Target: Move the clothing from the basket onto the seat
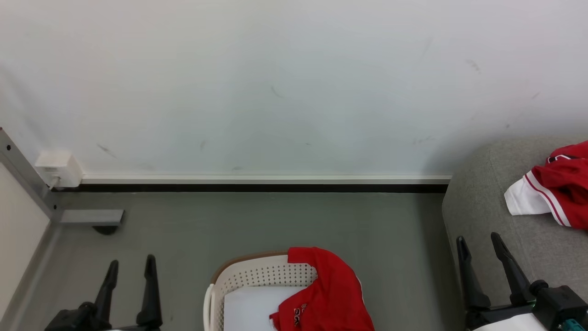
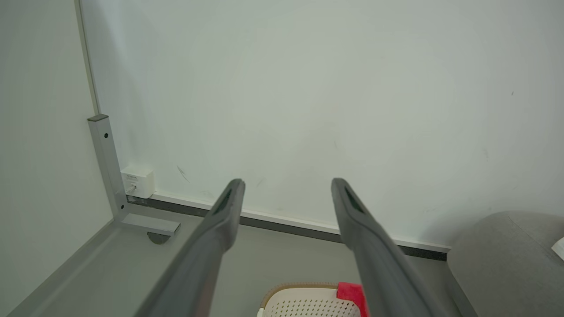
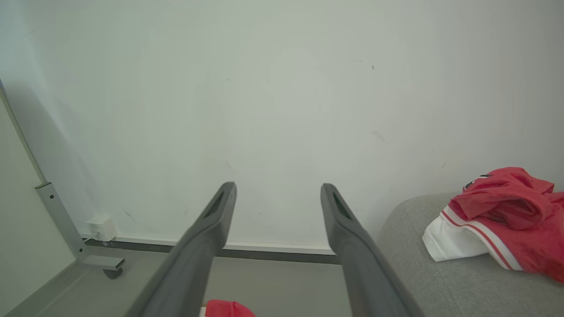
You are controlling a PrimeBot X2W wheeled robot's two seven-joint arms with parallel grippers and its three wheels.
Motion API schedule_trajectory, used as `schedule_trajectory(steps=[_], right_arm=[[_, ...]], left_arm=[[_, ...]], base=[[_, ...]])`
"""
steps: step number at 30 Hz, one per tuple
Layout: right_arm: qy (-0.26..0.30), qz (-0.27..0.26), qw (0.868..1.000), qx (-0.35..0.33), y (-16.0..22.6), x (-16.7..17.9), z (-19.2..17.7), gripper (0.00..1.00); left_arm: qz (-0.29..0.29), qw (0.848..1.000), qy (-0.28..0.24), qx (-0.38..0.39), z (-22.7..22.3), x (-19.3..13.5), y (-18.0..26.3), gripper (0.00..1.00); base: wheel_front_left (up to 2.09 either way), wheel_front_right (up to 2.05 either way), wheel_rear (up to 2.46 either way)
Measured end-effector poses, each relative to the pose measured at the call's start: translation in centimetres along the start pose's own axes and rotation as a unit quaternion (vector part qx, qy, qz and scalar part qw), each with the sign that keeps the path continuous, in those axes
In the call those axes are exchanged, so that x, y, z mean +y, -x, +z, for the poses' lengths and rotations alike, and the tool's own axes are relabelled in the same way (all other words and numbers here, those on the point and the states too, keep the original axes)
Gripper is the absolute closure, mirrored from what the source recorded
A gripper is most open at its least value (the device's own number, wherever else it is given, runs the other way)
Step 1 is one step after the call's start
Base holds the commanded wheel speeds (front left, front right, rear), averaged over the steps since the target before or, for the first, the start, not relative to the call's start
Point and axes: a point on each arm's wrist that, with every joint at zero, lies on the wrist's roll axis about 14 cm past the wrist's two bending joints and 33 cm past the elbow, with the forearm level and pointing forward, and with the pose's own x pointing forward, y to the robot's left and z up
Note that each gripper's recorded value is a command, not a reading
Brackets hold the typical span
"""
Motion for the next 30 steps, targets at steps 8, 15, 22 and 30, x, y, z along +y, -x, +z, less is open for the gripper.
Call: schedule_trajectory(steps=[8, 15, 22, 30], right_arm=[[0.002, 0.004, 1.000, 0.007, 0.0, 0.4, -0.5, 0.00], [0.001, 0.001, 1.000, 0.007, 0.0, 0.3, -0.5, 0.00], [0.001, 0.000, 1.000, 0.009, 0.0, 0.2, -0.6, 0.00], [0.002, -0.008, 1.000, 0.005, -0.2, -0.4, -0.4, 0.00]], left_arm=[[-0.004, 1.000, -0.005, 0.004, -0.4, 0.2, 0.0, 0.00], [-0.005, 1.000, -0.008, 0.005, -0.6, 0.2, -0.1, 0.00], [-0.006, 1.000, -0.008, 0.007, -0.7, 0.2, -0.3, 0.00], [-0.020, 1.000, -0.004, 0.012, -1.2, -0.6, -0.8, 0.00]], base=[[0.00, 0.00, 0.00], [0.00, 0.00, 0.00], [0.00, 0.00, 0.00], [0.00, 0.00, 0.00]])
